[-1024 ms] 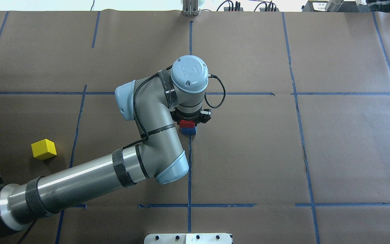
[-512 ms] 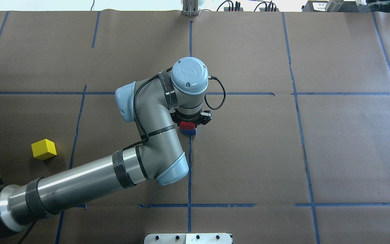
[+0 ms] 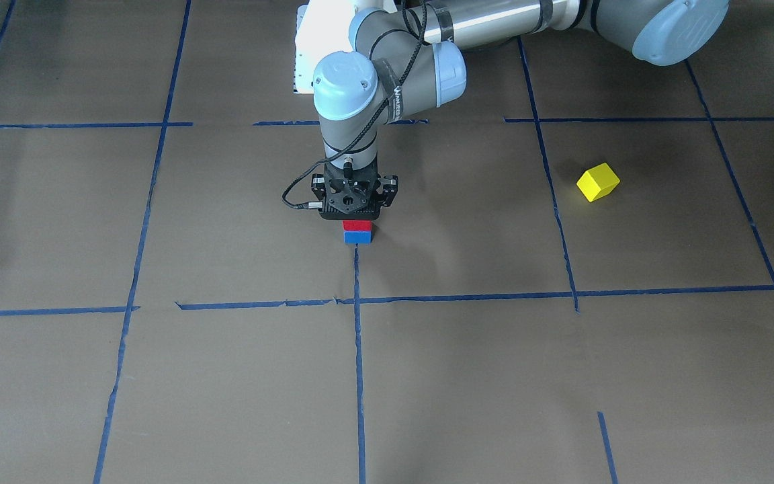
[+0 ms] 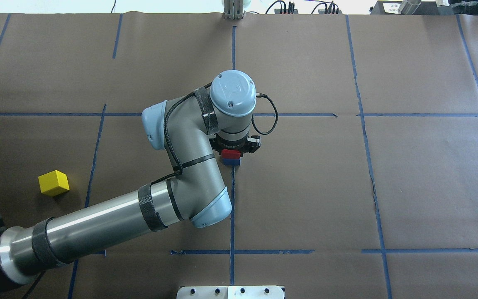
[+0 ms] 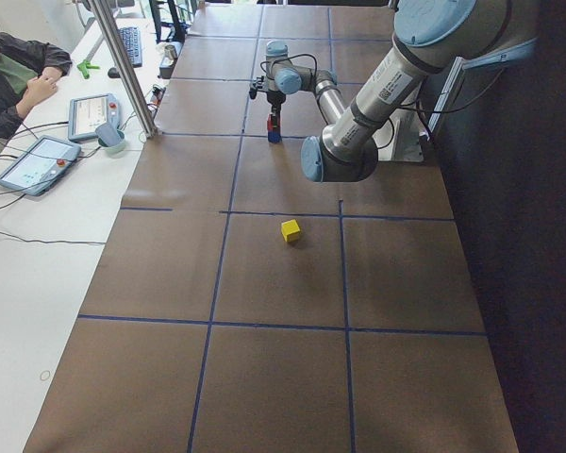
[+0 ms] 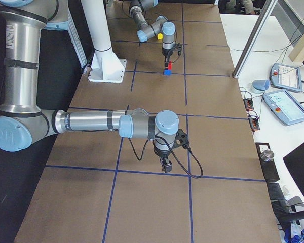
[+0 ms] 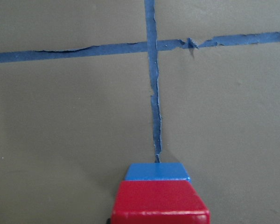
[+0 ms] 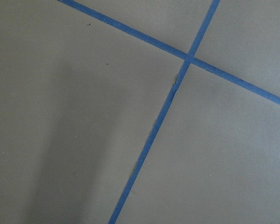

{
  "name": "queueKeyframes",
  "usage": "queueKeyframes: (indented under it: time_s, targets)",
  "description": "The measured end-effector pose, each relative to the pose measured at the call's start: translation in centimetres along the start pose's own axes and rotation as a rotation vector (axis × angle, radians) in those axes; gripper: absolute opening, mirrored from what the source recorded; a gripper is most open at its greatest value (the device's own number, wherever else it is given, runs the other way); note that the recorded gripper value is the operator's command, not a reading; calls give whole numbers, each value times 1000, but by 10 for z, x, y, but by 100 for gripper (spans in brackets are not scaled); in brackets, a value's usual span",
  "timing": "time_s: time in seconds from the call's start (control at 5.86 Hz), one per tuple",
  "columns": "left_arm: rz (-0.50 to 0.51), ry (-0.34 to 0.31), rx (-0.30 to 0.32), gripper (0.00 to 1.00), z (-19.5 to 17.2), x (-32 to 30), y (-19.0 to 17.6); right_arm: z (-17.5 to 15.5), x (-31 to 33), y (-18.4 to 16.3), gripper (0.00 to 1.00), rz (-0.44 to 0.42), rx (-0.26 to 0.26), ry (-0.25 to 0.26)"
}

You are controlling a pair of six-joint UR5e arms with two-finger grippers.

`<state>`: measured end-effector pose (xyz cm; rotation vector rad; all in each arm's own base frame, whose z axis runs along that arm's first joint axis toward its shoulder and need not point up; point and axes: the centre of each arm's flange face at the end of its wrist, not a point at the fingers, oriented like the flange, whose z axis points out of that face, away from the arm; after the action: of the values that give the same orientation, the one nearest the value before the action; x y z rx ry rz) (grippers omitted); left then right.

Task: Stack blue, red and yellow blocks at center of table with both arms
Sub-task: 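Lower the red cube onto the blue cube and open the left gripper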

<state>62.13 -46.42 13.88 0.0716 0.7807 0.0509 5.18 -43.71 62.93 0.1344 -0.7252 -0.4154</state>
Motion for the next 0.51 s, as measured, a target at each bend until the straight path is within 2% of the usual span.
queueKeyframes:
  time_s: [0.17, 0.51]
  targets:
    - [11, 3, 1, 71, 0, 0, 0, 0, 0, 0, 100, 0, 0, 0]
    - [14, 6, 12, 99, -6, -5, -8, 1, 0, 0, 100, 1, -1, 0]
